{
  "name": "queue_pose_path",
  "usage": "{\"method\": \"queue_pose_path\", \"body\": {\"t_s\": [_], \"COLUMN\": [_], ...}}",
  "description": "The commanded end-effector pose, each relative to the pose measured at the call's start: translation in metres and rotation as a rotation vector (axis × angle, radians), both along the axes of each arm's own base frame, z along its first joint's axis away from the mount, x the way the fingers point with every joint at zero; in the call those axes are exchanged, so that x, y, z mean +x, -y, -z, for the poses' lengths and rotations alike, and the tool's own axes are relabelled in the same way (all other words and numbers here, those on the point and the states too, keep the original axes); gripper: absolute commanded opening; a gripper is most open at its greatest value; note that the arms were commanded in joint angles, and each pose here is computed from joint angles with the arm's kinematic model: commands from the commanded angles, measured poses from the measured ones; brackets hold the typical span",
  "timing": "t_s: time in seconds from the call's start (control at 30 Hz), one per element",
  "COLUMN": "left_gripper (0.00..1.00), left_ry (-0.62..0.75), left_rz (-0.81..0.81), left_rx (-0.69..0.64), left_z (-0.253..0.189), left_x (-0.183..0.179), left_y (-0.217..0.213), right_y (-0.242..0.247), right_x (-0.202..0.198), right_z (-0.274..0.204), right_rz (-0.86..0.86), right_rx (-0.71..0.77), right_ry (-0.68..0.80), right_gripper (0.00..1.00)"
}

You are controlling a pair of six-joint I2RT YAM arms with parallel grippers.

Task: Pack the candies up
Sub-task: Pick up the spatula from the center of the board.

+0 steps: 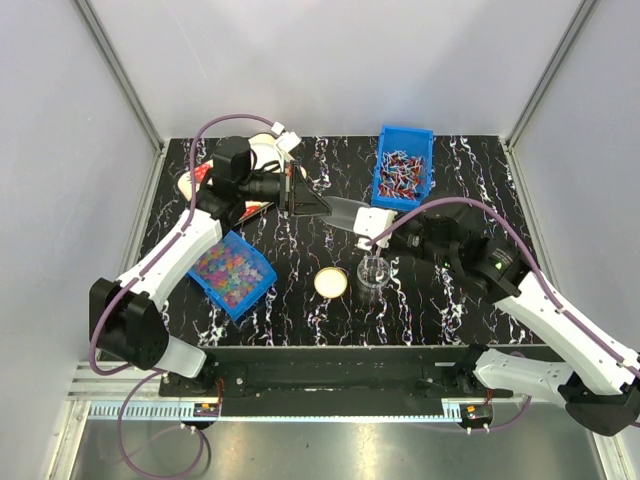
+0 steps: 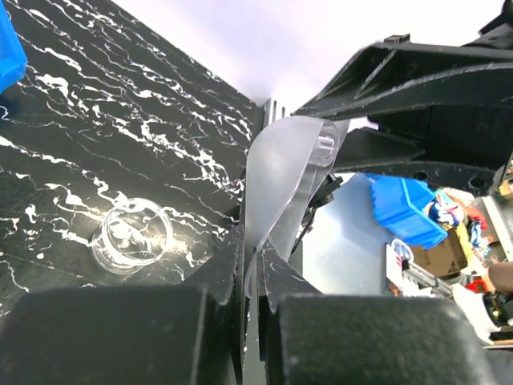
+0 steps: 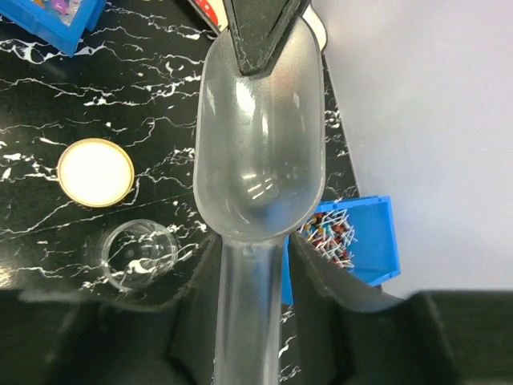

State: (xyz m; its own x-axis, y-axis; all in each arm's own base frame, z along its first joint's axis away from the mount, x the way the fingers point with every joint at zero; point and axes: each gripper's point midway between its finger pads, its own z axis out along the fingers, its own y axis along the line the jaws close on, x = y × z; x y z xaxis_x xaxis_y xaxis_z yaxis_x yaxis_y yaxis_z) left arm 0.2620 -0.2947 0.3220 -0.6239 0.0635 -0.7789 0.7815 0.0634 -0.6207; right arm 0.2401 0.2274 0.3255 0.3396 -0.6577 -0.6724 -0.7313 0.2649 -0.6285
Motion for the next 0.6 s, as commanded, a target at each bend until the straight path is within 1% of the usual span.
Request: {"method": "queue_pose_path", "body": {"t_s": [0.0,0.07,0.13,0.57], "left_gripper": [0.00,0.00,0.00,0.00], "left_ry": [0.069,0.066,0.068,0.061], "left_rz": [0.059,0.059,0.060,0.052], "left_rx": [-0.071,-0.072,-0.075,-0.074], "left_z": [-0.026,-0.027,-0.029,-0.028], "left_x": [-0.015,-0.016,-0.017,-0.014], "left_y": [-0.003,-0.003,-0.003,-0.002], "right_y": [-0.005,-0.006,-0.008,-0.016], "right_x": [0.002,0.005,0.008,0.009], "right_z": [-0.016,-0.016,-0.016,-0.010], "right_rz": [-0.020,-0.014,-0.011,-0.026], "right_rx": [0.059,0.060,0.062,0.079], "right_ry": [0.048,0.054,0.056,0.039], "right_gripper": [0.23,0.08,0.00,0.00]}}
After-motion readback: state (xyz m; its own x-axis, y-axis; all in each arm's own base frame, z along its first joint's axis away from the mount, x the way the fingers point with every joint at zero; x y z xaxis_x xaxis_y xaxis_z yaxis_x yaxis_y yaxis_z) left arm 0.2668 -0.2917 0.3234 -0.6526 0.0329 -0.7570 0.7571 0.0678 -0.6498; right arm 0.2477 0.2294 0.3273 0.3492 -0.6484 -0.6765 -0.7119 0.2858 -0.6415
